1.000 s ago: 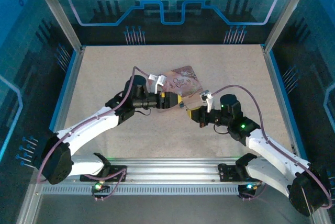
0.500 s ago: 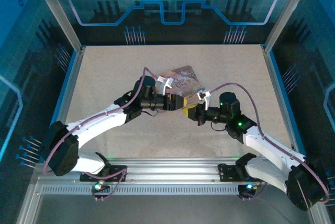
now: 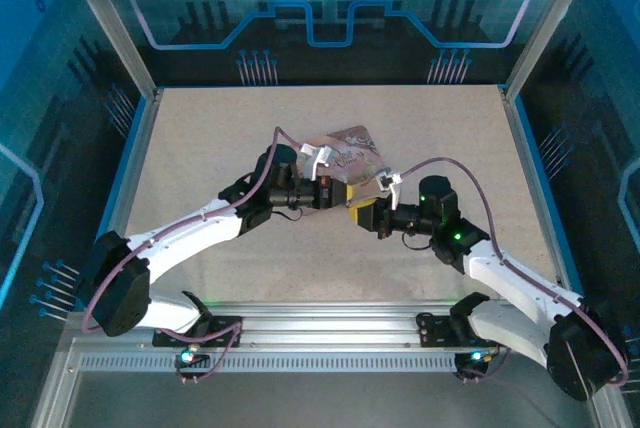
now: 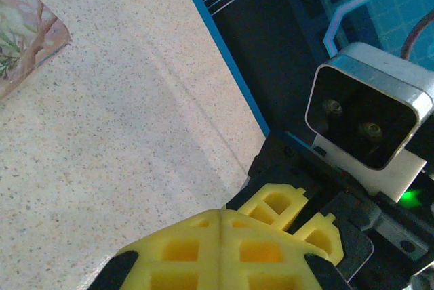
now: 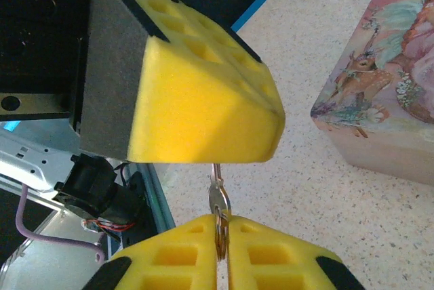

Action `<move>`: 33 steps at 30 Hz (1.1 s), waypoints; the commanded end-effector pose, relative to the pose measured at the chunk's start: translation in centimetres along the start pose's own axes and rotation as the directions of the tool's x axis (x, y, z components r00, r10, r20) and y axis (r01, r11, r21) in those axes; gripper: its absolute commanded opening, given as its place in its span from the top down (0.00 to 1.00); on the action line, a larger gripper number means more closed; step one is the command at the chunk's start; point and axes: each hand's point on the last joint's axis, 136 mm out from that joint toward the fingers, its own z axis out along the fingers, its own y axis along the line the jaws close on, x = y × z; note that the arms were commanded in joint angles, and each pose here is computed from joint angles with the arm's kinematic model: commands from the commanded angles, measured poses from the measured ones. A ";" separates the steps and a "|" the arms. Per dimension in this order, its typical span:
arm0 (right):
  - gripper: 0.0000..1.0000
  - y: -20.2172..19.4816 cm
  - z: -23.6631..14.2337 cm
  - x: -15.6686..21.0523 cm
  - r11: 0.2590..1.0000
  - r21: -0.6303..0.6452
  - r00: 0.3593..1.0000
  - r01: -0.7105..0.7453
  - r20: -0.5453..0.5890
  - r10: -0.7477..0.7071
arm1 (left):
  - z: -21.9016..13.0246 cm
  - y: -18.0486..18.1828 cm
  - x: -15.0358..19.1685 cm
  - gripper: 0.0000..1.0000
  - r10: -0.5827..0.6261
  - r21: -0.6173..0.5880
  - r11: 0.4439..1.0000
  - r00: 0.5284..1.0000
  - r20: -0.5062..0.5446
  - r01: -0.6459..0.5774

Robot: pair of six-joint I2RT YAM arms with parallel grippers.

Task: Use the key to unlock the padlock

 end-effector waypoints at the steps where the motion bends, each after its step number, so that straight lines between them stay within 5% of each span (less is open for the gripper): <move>1: 0.86 0.7 -0.1 -1.3 0.999 -0.041 0.999 0.022 0.042 -0.021 | 0.0 -1.1 -0.9 1.00 0.019 0.019 1.000 1.000 0.021 -0.019; 14: 0.85 0.5 -0.3 -1.5 0.999 -0.038 0.999 0.015 0.050 -0.013 | -0.2 -0.9 -0.9 1.00 0.024 0.006 1.000 0.999 0.034 -0.024; 24: 0.99 0.1 -0.3 -1.1 1.000 -0.023 0.999 0.006 0.036 -0.006 | -0.3 -0.8 -1.1 0.98 0.022 0.000 1.000 0.999 0.045 -0.022; 33: 1.00 -2.4 -1.4 0.5 0.988 0.152 0.998 -0.006 -0.064 0.016 | -0.9 1.1 -1.8 0.38 0.086 -0.174 0.981 0.996 0.020 -0.081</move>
